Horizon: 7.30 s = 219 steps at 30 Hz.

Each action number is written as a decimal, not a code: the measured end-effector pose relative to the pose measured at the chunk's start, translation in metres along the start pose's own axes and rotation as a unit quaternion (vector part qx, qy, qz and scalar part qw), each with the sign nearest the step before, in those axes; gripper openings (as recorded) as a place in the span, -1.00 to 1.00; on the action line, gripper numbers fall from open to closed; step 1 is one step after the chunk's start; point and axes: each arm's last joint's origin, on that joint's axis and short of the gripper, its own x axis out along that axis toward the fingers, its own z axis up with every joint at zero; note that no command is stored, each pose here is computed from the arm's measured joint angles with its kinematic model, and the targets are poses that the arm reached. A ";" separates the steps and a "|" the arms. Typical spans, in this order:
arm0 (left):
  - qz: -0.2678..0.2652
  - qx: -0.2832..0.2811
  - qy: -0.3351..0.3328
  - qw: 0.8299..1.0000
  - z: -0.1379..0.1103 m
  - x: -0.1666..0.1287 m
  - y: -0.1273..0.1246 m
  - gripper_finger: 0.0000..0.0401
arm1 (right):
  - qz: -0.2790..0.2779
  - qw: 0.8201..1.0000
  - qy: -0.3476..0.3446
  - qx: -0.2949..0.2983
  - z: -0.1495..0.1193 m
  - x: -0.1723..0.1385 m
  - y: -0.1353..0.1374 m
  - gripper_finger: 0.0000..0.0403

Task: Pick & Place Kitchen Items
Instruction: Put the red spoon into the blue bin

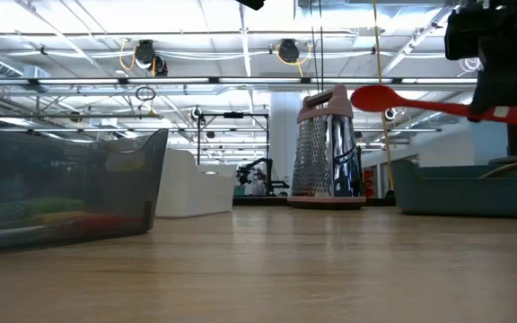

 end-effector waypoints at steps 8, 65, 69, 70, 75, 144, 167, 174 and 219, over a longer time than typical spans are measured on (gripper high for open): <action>0.000 0.000 0.000 1.000 0.000 0.000 0.000 -0.52 | -0.025 0.991 0.024 0.127 0.002 -0.030 -0.035 -0.81; 0.013 0.021 0.003 1.000 0.006 0.008 0.015 -0.52 | -0.056 0.916 0.018 0.397 0.016 -0.008 -0.088 -0.46; 0.013 0.020 0.003 1.000 0.006 0.008 0.015 -0.52 | -0.056 0.917 0.003 0.395 0.018 -0.009 -0.091 -0.42; 0.013 0.020 0.003 1.000 0.006 0.008 0.015 -0.52 | -0.056 0.919 0.000 0.391 0.019 -0.010 -0.092 -0.42; 0.013 0.018 0.003 1.000 0.006 0.008 0.015 -0.52 | -0.028 0.926 -0.019 0.375 0.025 -0.011 -0.091 -0.43; -0.016 0.020 -0.048 0.999 -0.007 0.022 -0.004 -0.52 | 0.098 0.994 0.047 -0.030 -0.002 0.093 0.041 -1.00; -0.023 0.025 -0.050 0.998 -0.009 0.019 -0.009 -0.52 | 0.167 0.984 0.005 0.062 -0.014 0.089 -0.033 -1.00; -0.023 0.024 -0.050 0.998 -0.009 0.019 -0.009 -0.52 | 0.151 0.987 -0.002 0.060 -0.013 0.073 -0.046 -1.00; -0.015 0.000 -0.050 0.999 -0.006 0.023 -0.002 -0.52 | -0.133 0.970 0.090 -0.182 0.042 -0.014 0.003 -1.00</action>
